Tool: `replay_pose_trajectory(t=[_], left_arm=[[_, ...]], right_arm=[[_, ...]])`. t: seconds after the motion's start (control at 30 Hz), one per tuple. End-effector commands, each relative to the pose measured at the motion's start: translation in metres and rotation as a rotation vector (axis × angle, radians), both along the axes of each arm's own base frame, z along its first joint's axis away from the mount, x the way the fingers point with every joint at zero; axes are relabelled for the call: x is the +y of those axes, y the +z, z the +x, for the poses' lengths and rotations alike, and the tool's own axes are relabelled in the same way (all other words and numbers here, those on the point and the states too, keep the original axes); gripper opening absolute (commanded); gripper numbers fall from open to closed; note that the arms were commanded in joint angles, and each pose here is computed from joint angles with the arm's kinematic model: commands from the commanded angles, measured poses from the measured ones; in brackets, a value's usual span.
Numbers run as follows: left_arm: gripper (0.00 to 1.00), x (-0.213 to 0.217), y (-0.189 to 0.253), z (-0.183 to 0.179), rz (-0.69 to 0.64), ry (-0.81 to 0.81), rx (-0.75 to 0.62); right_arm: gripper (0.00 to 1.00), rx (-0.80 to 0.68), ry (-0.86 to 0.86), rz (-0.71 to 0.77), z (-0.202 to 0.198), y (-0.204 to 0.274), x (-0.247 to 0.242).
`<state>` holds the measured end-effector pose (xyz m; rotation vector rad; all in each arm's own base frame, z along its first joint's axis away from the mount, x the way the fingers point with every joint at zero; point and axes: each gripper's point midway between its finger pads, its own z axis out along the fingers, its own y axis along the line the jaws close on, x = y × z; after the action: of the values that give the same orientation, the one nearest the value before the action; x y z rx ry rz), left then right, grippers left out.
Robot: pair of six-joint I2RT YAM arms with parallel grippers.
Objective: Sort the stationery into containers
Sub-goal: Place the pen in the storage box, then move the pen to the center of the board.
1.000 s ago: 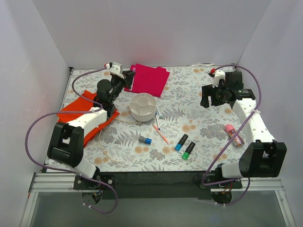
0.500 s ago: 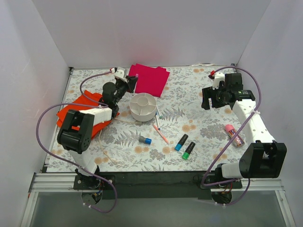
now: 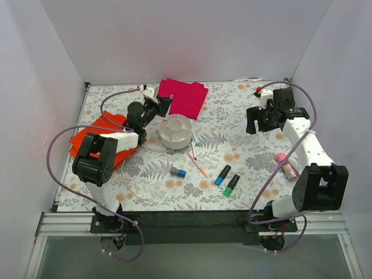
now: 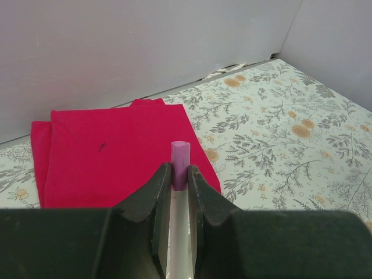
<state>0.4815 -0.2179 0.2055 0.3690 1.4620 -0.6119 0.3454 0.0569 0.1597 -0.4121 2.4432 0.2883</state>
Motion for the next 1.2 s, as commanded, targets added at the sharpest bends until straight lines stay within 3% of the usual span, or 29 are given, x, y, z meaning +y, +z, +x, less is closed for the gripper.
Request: replay_pose_trajectory(t=[0.0, 0.07, 0.23, 0.43, 0.57, 0.67, 0.7, 0.73, 0.8, 0.97, 1.17], left_arm=[[0.0, -0.008, 0.003, -0.001, 0.012, -0.046, -0.008], [0.13, -0.009, -0.001, 0.0, 0.015, -0.048, 0.006], [0.27, -0.009, -0.007, -0.002, 0.019, -0.05, 0.04], [0.51, 0.003, 0.017, 0.0, 0.044, 0.007, -0.002], [0.63, 0.032, 0.051, 0.006, 0.036, 0.126, -0.016], [0.73, 0.064, 0.07, 0.013, 0.037, 0.25, 0.063], [0.75, 0.078, 0.054, 0.012, 0.07, 0.307, 0.157], [0.77, 0.091, 0.069, 0.014, 0.06, 0.35, 0.163], [0.78, 0.107, 0.055, 0.007, 0.09, 0.405, 0.254], [0.79, 0.135, 0.042, -0.016, 0.136, 0.449, 0.332], [0.79, 0.175, 0.032, -0.019, 0.124, 0.534, 0.398]], right_arm=[[0.82, -0.062, 0.024, 0.01, 0.015, 0.018, 0.006], [0.82, -0.063, 0.032, 0.012, 0.016, 0.017, 0.008], [0.83, -0.067, 0.044, 0.021, 0.018, 0.017, 0.013], [0.83, -0.069, 0.082, 0.053, 0.023, 0.021, 0.028], [0.82, -0.086, 0.203, 0.074, 0.02, 0.023, 0.068], [0.82, -0.063, 0.276, 0.109, 0.011, 0.007, 0.107], [0.82, -0.05, 0.294, 0.113, 0.008, -0.001, 0.121], [0.81, -0.059, 0.277, 0.131, 0.012, -0.007, 0.129], [0.77, -0.059, 0.263, 0.106, 0.018, -0.022, 0.142], [0.71, -0.088, 0.245, 0.11, 0.047, -0.03, 0.175], [0.67, -0.053, 0.28, 0.087, 0.056, -0.053, 0.206]])
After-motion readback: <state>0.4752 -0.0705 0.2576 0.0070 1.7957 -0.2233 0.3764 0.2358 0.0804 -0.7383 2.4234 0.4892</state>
